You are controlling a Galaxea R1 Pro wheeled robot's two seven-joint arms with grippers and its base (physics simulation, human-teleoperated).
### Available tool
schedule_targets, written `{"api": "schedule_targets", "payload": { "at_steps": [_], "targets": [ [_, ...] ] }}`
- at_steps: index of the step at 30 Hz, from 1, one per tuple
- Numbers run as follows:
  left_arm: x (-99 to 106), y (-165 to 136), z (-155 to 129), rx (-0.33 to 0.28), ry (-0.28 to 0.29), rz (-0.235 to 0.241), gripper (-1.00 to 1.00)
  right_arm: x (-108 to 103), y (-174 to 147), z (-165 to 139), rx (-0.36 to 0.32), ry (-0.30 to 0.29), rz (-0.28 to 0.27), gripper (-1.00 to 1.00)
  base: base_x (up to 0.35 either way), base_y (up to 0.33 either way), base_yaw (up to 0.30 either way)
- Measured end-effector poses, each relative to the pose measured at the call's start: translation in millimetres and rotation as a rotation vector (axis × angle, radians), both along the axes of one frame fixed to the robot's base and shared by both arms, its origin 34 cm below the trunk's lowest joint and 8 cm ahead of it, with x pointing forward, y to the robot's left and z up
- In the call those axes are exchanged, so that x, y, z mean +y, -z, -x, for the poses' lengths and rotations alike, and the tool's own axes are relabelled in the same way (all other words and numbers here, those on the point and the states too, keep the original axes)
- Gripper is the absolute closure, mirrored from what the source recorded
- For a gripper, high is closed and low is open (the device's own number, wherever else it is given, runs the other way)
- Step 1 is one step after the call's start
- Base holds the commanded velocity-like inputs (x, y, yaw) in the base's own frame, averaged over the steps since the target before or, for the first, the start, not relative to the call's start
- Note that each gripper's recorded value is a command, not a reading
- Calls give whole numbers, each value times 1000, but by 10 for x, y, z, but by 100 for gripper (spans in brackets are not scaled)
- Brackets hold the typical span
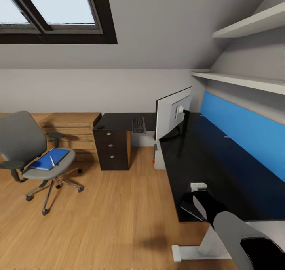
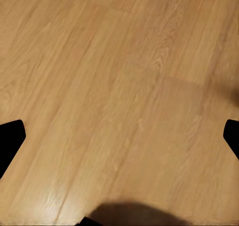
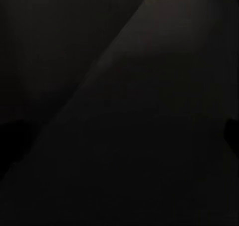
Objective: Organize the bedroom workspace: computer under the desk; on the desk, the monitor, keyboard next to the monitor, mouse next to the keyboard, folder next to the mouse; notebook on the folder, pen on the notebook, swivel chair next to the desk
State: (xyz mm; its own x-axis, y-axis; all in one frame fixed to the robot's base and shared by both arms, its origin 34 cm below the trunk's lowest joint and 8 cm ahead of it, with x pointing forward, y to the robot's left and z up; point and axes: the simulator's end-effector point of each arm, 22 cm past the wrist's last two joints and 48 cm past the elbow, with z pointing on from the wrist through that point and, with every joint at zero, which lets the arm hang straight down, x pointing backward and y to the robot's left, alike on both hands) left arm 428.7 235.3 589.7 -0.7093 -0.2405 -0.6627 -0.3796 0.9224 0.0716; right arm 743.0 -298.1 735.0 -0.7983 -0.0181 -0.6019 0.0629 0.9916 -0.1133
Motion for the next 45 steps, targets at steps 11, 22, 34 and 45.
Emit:
{"api": "schedule_targets", "payload": {
  "at_steps": [11,22,34,45],
  "targets": [
    [2,0,5,1,-2,0,-100,6,-7,-6,-5,-5,2,-100,-90,0,0],
    [1,-44,6,0,-1,0,-100,9,-177,-151,-91,-8,1,-100,-4,0,0],
    [-2,-181,24,3,-2,0,-100,10,-369,-197,-125,-8,1,-100,0,0,0],
    [1,-178,32,4,-1,0,-100,12,-376,-199,-128,-8,0,-100,91,-41,0]
  ]
}}
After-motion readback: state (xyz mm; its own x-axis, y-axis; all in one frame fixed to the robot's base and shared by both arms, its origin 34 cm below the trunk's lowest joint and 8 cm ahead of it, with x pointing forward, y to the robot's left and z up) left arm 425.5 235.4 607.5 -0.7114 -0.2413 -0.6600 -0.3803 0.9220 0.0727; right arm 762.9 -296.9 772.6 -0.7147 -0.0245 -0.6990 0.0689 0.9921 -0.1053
